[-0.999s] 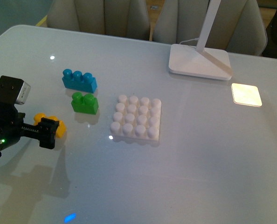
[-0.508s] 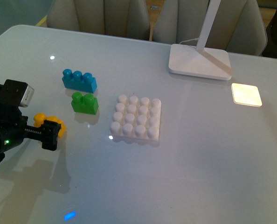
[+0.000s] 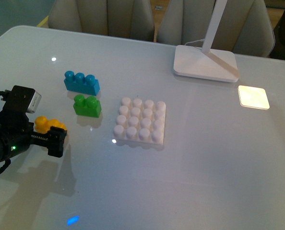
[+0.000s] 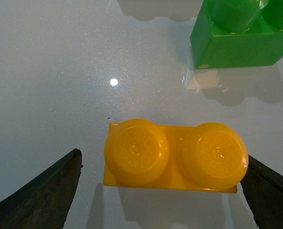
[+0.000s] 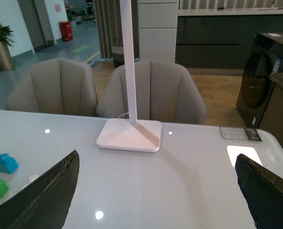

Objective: Insert yellow block into base center

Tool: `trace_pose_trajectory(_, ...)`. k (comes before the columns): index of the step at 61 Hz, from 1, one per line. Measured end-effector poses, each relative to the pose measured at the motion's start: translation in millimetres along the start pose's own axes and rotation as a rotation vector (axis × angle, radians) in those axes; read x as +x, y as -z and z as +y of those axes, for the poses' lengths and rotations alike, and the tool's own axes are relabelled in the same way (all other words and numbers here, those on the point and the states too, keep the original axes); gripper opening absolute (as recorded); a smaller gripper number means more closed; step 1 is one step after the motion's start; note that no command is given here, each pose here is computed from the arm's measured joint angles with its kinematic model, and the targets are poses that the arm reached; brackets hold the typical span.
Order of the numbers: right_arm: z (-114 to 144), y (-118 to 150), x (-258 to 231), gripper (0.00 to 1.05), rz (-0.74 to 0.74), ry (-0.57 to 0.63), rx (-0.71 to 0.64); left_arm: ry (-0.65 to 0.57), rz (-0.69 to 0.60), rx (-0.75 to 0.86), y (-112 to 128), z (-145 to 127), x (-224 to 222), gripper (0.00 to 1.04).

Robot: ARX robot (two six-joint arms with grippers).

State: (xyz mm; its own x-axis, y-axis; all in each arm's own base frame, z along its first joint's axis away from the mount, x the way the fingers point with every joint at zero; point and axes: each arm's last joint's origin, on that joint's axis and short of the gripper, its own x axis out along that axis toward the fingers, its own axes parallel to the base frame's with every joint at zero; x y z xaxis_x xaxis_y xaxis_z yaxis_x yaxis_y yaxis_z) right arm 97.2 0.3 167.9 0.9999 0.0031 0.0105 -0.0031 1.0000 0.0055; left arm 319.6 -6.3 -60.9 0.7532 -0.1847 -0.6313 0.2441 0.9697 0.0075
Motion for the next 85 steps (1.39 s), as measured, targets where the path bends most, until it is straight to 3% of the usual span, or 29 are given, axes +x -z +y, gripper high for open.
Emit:
trace_pose_trajectory(14, 0, 0, 0, 0.96, 0.000, 0.000, 0.000, -0.002, -0.001, 0.004, -1, -2, 1, 0.96)
trace_pose_trajectory(25, 0, 0, 0, 0.96, 0.000, 0.000, 0.000, -0.014, 0.000, 0.007, -2, -4, 2, 0.66)
trace_pose_trajectory(27, 0, 0, 0, 0.96, 0.000, 0.000, 0.000, -0.014, -0.001, 0.007, -2, -5, 2, 0.65)
trace_pose_trajectory(59, 0, 0, 0, 0.96, 0.000, 0.000, 0.000, -0.094, 0.007, 0.020, -11, -38, -17, 0.64)
trace_pose_trajectory(85, 0, 0, 0, 0.96, 0.000, 0.000, 0.000, -0.110, -0.013, -0.045, -41, -110, -31, 0.64)
